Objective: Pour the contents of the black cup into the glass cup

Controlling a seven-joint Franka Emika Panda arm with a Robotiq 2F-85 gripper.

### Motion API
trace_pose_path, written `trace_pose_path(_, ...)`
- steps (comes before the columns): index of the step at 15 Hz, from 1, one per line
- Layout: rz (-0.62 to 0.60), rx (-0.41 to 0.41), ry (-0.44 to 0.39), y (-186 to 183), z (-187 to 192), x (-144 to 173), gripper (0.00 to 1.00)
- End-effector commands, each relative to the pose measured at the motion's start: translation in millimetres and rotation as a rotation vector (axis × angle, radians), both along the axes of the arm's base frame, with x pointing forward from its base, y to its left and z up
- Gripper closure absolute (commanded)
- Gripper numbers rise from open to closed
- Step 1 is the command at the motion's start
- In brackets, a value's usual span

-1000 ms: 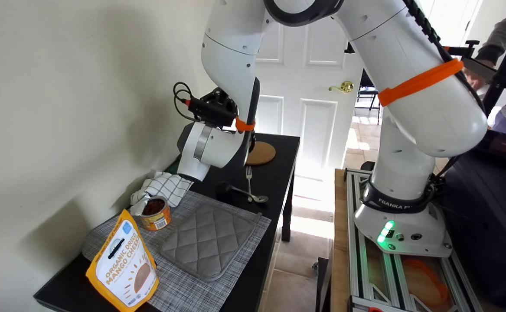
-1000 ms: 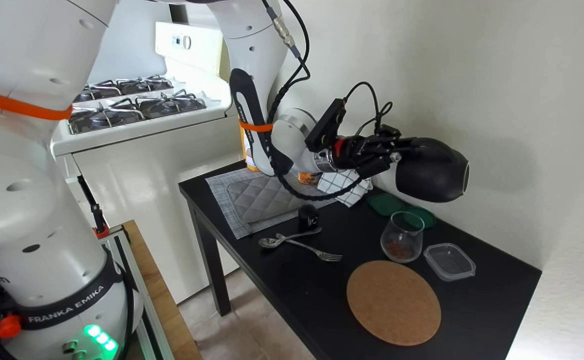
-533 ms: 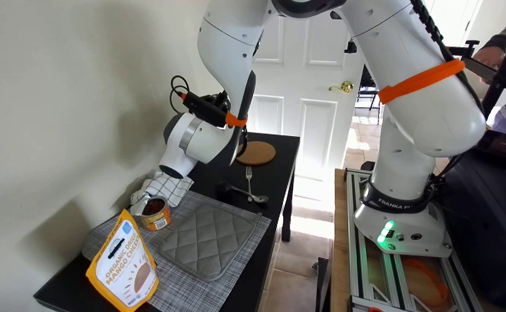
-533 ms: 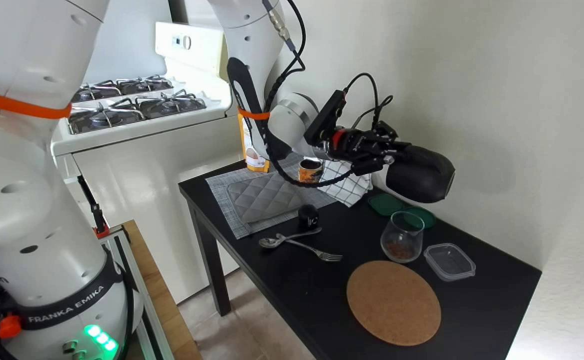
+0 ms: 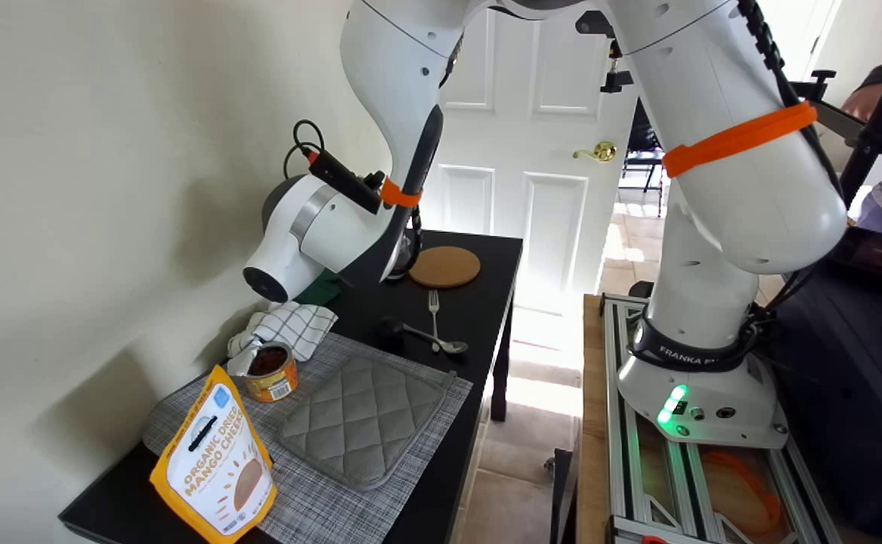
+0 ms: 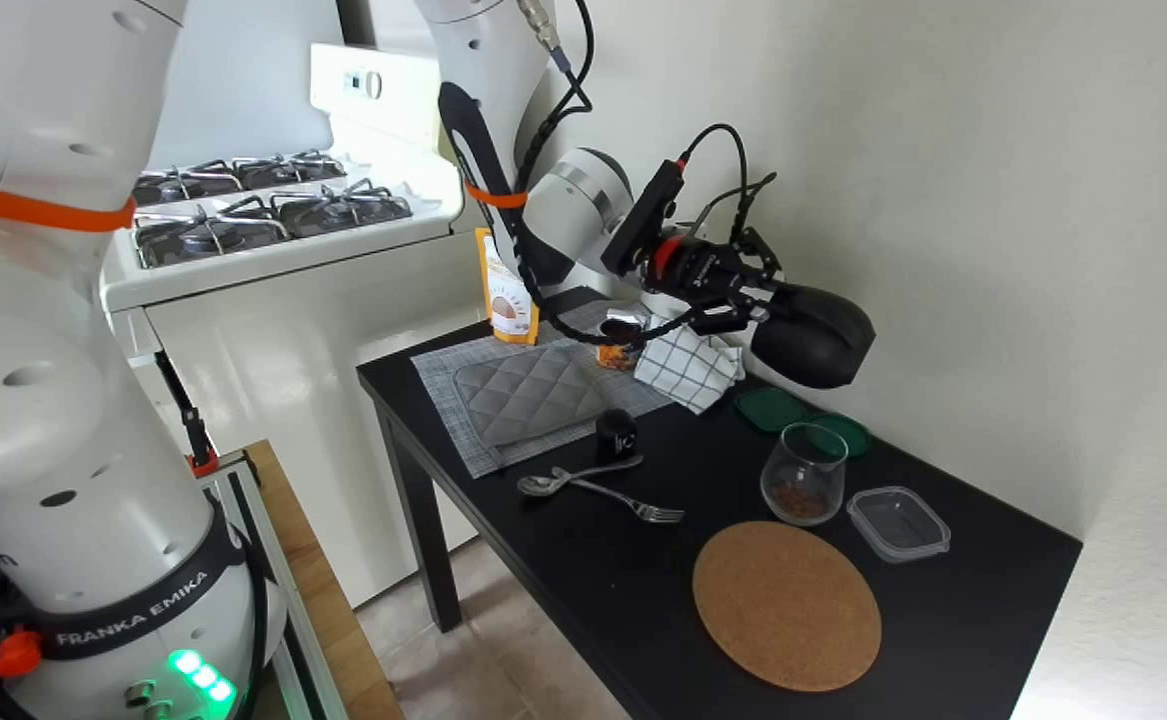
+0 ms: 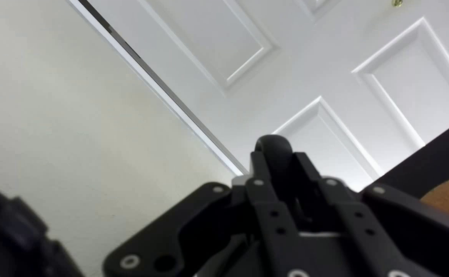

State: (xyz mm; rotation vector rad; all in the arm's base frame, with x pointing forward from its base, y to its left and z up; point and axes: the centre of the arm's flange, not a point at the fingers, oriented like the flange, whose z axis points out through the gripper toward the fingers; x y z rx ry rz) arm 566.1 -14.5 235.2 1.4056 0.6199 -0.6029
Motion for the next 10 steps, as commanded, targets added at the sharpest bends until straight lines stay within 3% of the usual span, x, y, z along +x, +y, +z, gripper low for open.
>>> trace_pose_path(1,0.022,0.061,-0.052,16.8,8.8,-5.2,0.94)
trace_pose_path(10,0.034,0.189,-0.104,44.3,1.9,-19.3,0.94)
